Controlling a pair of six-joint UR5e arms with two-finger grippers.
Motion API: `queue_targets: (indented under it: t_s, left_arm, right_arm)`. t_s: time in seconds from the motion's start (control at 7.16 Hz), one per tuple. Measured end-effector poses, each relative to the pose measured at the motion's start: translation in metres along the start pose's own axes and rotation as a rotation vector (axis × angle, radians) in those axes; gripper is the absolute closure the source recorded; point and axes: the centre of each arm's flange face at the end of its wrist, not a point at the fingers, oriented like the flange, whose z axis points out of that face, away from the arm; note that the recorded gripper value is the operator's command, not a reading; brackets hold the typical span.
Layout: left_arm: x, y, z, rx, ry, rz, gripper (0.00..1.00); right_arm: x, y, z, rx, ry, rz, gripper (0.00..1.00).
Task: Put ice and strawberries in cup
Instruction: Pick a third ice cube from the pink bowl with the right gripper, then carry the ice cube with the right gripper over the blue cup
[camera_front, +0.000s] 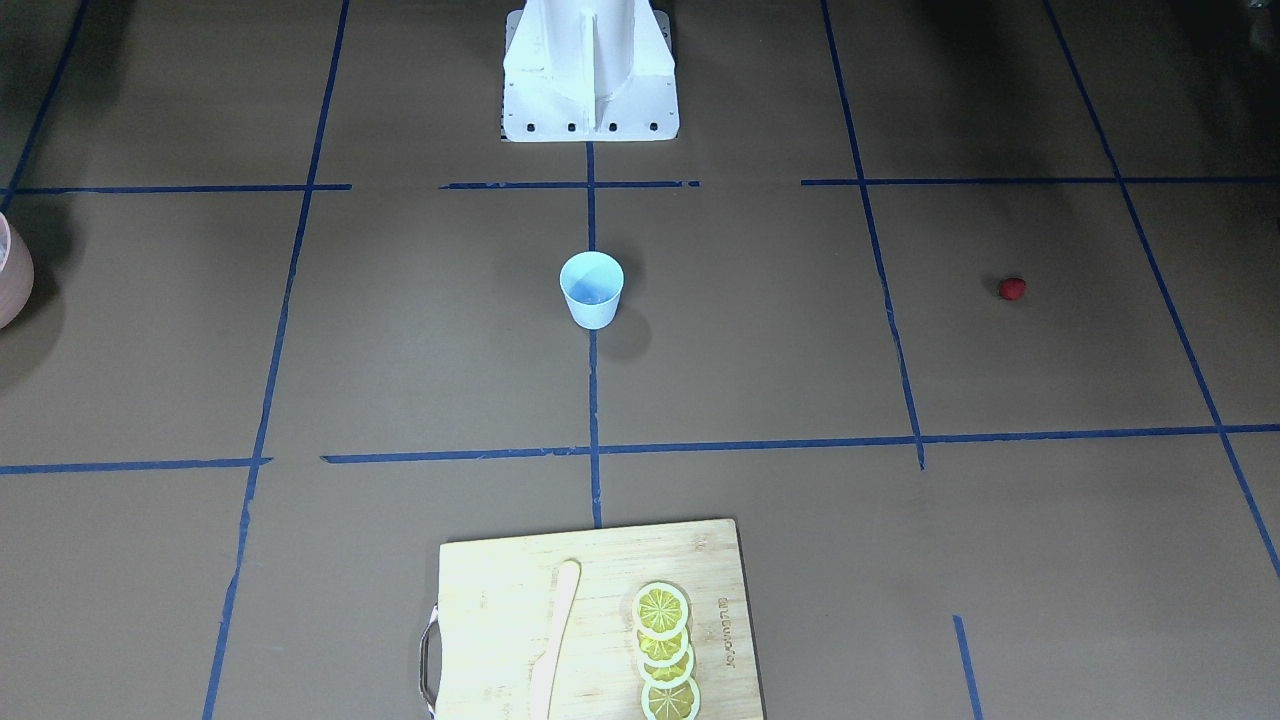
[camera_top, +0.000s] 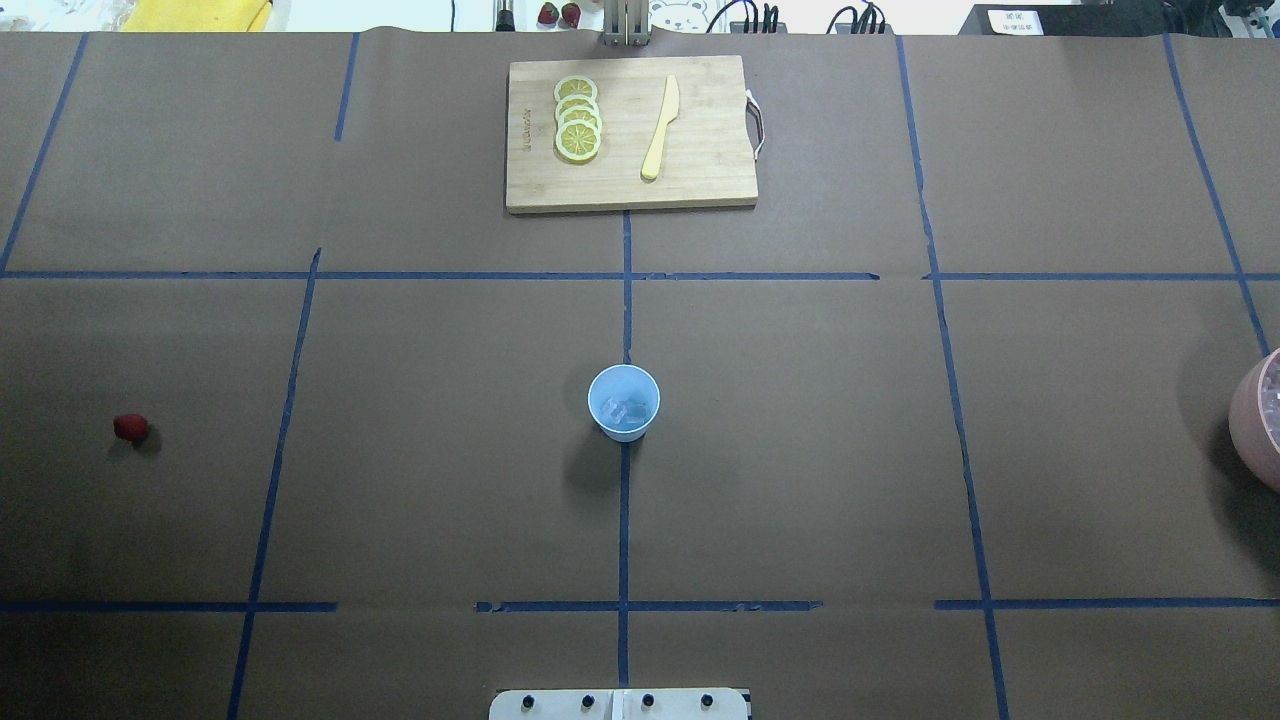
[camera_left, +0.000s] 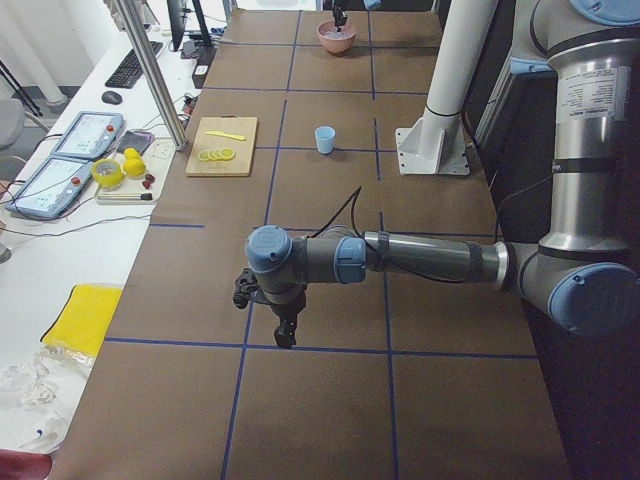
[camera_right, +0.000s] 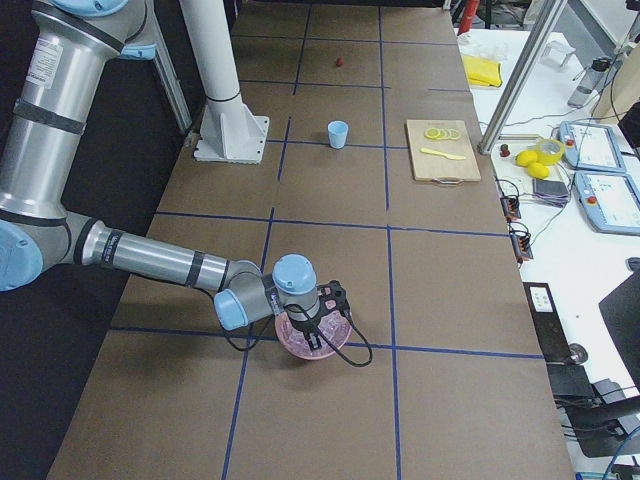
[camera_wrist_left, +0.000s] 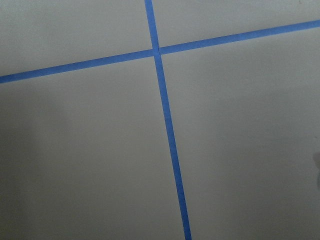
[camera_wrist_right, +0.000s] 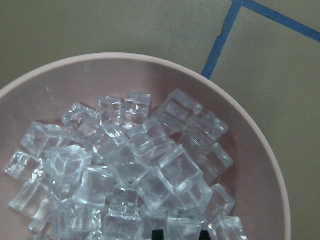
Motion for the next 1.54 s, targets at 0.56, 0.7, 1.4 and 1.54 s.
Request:
queue_targets:
  t_s: [0.56,0.7,1.4,1.54]
  left_arm:
    - [0.001,0.0,-0.001,0.003,0.0,0.003,0.0]
    - [0.001,0.0,-0.001,0.003,0.0,0.003,0.0]
    - [0.001,0.0,-0.001,0.002,0.0,0.002,0.0]
    - [0.001,0.0,-0.001,0.003,0.0,0.003,0.0]
  right_arm:
    - [-0.019,-0.04,-0.037,0.036,-0.017,0.01,0.98]
    - [-0.038,-0.071,-0.064,0.035,-0.015,0.033,0.97]
    - [-0.247,-0.234,-0.098,0.077,-0.113,0.219,1.0]
    - [-0.318,-0.259,-0.087,0.082,-0.119,0.268,1.0]
